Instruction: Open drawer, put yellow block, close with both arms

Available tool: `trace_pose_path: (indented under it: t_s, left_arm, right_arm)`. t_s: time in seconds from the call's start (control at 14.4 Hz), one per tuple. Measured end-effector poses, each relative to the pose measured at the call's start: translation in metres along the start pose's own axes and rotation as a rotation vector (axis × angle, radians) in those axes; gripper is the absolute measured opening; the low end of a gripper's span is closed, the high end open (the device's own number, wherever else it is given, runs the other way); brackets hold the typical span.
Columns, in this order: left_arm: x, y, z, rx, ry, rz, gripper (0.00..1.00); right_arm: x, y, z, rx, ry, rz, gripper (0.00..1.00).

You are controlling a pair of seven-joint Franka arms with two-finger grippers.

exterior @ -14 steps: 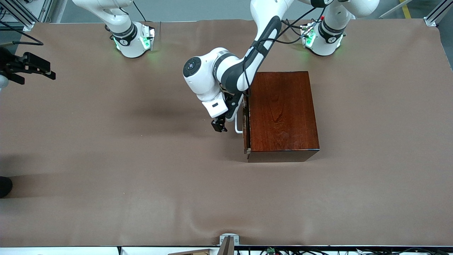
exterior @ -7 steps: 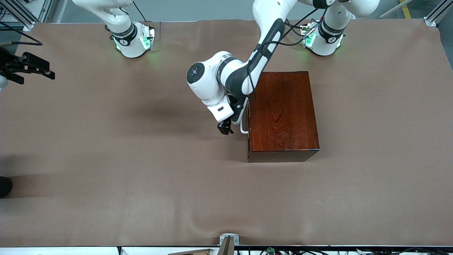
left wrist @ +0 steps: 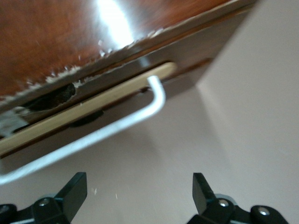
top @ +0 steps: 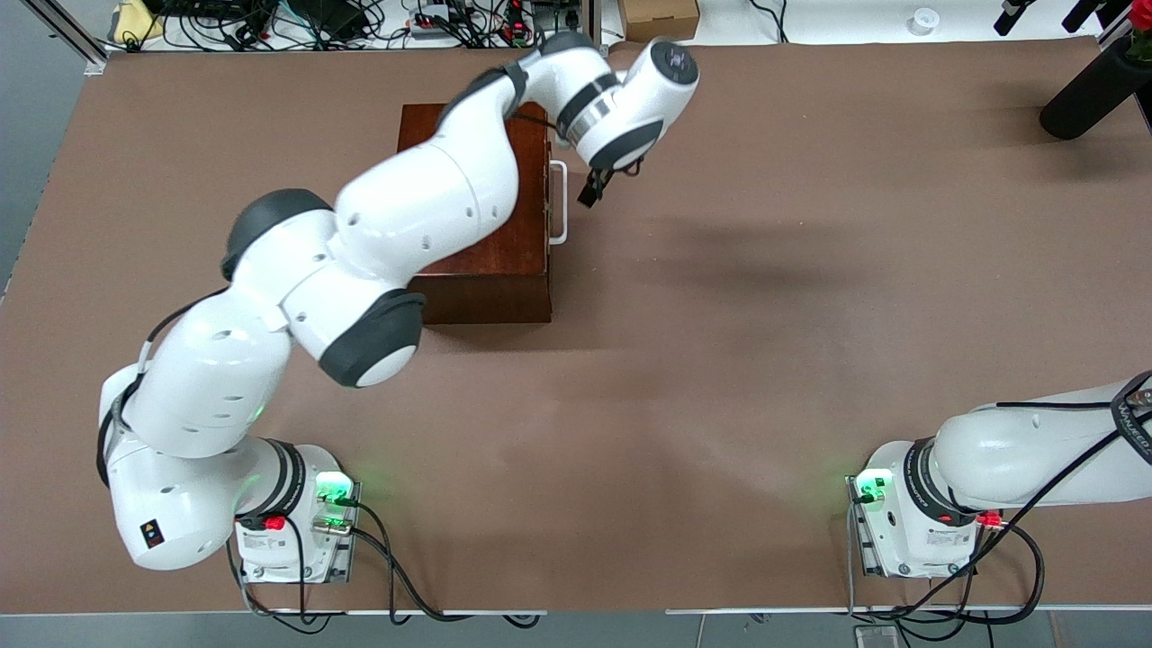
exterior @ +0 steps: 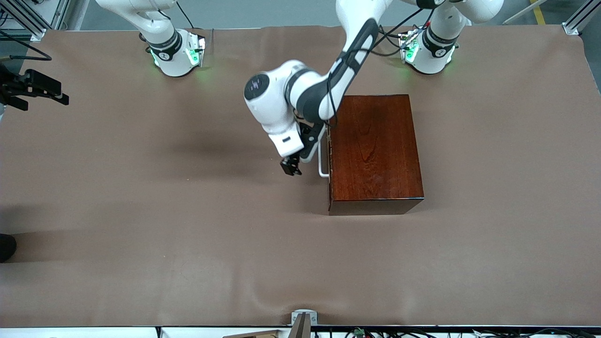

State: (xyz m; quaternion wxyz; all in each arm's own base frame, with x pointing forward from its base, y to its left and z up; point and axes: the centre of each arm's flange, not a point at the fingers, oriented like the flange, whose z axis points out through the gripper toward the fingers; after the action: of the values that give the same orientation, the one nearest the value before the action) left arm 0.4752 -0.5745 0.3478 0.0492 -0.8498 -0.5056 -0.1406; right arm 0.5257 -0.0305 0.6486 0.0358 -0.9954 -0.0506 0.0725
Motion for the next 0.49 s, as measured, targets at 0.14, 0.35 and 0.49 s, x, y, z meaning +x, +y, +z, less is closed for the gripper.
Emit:
trace_pose_path:
  t_s: [0.14, 0.35, 0.49]
  left_arm:
    - [0.021, -0.002, -0.066, -0.066, -0.047, 0.074, 1.00]
    - [0.073, -0.010, -0.132, -0.118, -0.070, 0.170, 1.00]
    - [0.120, -0.016, -0.154, -0.131, -0.082, 0.229, 1.00]
  right_arm:
    - [0.000, 0.000, 0.000, 0.000, -0.003, -0.001, 1.00]
    - [0.000, 0.000, 0.001, 0.001, -0.005, -0.001, 1.00]
    - [0.000, 0.000, 0.001, 0.001, -0.006, -0.001, 1.00]
